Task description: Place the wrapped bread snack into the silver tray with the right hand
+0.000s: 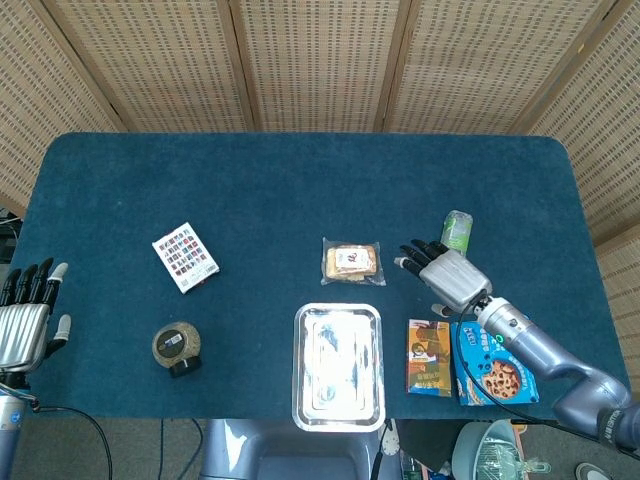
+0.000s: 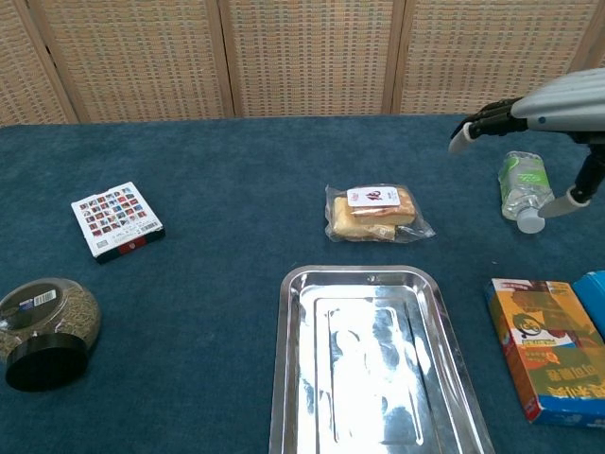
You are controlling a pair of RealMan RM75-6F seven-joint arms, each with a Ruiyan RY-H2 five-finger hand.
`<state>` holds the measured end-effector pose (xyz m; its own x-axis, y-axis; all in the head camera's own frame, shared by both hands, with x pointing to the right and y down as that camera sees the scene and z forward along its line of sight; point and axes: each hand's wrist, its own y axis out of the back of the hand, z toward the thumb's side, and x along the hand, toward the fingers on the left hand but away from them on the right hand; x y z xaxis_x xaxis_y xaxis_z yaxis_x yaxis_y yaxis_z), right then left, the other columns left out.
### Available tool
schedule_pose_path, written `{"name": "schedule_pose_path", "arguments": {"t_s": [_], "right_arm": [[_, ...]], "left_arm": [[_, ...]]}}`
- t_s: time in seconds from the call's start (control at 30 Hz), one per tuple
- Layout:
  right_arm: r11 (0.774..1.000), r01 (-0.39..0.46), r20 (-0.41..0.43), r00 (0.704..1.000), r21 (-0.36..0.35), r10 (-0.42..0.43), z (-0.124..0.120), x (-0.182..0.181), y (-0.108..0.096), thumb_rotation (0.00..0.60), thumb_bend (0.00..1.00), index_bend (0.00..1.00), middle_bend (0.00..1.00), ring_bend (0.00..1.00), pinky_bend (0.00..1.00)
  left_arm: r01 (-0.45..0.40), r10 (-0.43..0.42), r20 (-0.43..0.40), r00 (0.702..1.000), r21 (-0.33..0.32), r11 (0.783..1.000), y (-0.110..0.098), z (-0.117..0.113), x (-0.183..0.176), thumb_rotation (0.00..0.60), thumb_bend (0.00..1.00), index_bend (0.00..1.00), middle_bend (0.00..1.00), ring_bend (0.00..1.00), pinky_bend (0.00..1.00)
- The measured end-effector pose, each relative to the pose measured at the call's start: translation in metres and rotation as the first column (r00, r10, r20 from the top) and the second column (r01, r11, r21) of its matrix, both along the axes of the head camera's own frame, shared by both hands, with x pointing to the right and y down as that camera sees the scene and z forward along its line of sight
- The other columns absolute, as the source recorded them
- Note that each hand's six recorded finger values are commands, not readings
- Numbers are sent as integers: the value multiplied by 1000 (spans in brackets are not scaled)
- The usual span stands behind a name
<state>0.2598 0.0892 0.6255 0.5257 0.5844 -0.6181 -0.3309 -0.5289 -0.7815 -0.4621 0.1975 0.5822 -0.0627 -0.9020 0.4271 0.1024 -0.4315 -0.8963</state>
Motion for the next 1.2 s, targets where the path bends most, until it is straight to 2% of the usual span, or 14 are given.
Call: {"name": "schedule_pose_path", "arguments": {"t_s": [0.53, 1.03, 1.2], "right_arm": [[994, 99, -5, 995, -49, -99, 25, -56, -12, 600, 223, 102, 55, 21, 157], [992, 105, -15, 994, -65, -106, 41, -80, -34, 600, 223, 102, 55, 20, 157], [990, 116, -10, 993, -80, -117, 51, -92, -36, 600, 223, 102, 55, 21, 157]], "left_arm": [[35, -35, -10, 999, 1, 999, -1, -1, -9, 600, 495, 0, 0, 0, 0], [65, -65, -19, 998, -31, 997, -7, 6, -18, 600, 495, 0, 0, 0, 0], [79, -80, -19, 997, -38, 996, -9, 8, -22, 600, 495, 0, 0, 0, 0]]}}
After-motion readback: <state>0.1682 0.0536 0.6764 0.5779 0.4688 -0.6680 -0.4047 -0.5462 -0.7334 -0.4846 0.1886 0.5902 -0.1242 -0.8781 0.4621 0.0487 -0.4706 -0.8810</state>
